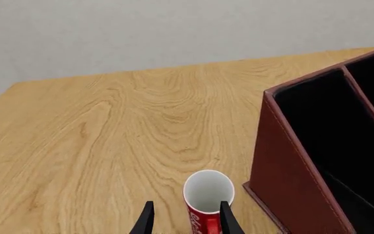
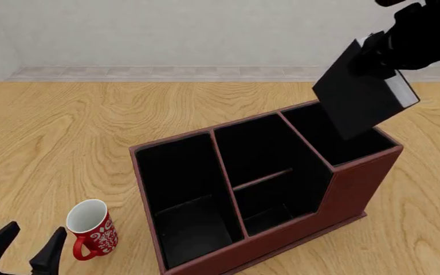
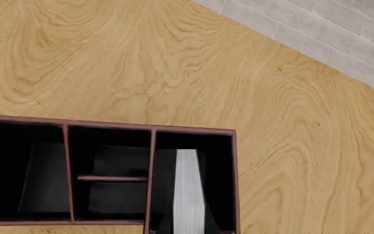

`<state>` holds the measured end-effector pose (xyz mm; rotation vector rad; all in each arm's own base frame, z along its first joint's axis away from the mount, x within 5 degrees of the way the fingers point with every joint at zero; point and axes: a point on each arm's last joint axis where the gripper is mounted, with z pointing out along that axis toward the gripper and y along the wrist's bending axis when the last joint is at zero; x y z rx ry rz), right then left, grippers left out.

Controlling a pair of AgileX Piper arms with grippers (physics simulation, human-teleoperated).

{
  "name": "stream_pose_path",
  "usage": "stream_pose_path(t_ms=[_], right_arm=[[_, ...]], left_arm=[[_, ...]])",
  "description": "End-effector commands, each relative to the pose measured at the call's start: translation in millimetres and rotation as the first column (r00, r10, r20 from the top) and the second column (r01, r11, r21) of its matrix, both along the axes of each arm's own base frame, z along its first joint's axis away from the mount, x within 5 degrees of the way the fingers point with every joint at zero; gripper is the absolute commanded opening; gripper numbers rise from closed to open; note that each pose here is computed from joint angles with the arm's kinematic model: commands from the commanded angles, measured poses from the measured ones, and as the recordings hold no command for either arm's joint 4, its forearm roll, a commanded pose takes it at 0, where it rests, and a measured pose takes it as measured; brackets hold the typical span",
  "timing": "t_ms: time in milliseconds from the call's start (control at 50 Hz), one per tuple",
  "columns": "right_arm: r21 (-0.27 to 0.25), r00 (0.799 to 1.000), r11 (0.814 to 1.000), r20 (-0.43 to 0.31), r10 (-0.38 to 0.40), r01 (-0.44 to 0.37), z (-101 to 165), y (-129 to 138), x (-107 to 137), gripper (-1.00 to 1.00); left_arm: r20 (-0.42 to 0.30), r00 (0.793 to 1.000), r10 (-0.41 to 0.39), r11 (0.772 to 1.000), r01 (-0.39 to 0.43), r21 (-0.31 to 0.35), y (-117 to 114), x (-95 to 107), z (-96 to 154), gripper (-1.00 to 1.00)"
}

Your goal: Pick up the book and place it in the right compartment of the caddy.

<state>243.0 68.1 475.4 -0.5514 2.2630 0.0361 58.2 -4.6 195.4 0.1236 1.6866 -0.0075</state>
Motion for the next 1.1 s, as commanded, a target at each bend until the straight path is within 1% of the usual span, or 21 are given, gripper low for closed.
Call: stream_pose_path(t_ms=[20,60,280,480,620,880,940,1100], right_arm=[[0.019,1.000,1.000,-0.006,-0.022,0.022,0,1,6,-1.00],[0.011,1.000,1.000,-0.013,-0.025,0.025,-2,0,8,-1.00],[0.013,0.999,0.999,-0.041,-0.029,0.029,-10,4,16,-1.00],[0.007,0.997,0.999,-0.072,-0.033,0.034,-26,6,25,-1.00],[0.002,0.994,0.999,-0.098,-0.039,0.040,-43,7,30,-1.00],[0.008,0.994,0.999,-0.104,-0.045,0.046,-58,9,36,-1.00],[-0.001,0.993,0.999,-0.113,-0.045,0.046,-64,8,39,-1.00],[-0.003,0.992,0.999,-0.118,-0.050,0.050,-72,8,44,-1.00]], left_arm=[[-0.001,1.000,-0.003,1.000,0.003,0.001,0,1,0,1.00],[0.000,1.000,-0.001,1.000,0.001,0.000,0,1,0,1.00],[-0.002,1.000,0.002,1.000,-0.002,0.002,0,0,0,1.00],[-0.005,1.000,0.005,1.000,-0.005,0.005,0,0,-1,1.00],[-0.008,1.000,0.005,1.000,-0.005,0.004,0,-1,-1,1.00],[-0.011,1.000,0.008,1.000,-0.008,0.007,1,-2,-2,1.00],[-0.012,1.000,0.008,1.000,-0.008,0.007,1,-2,-2,1.00],[-0.014,1.000,0.008,1.000,-0.007,0.007,1,-2,-2,1.00]])
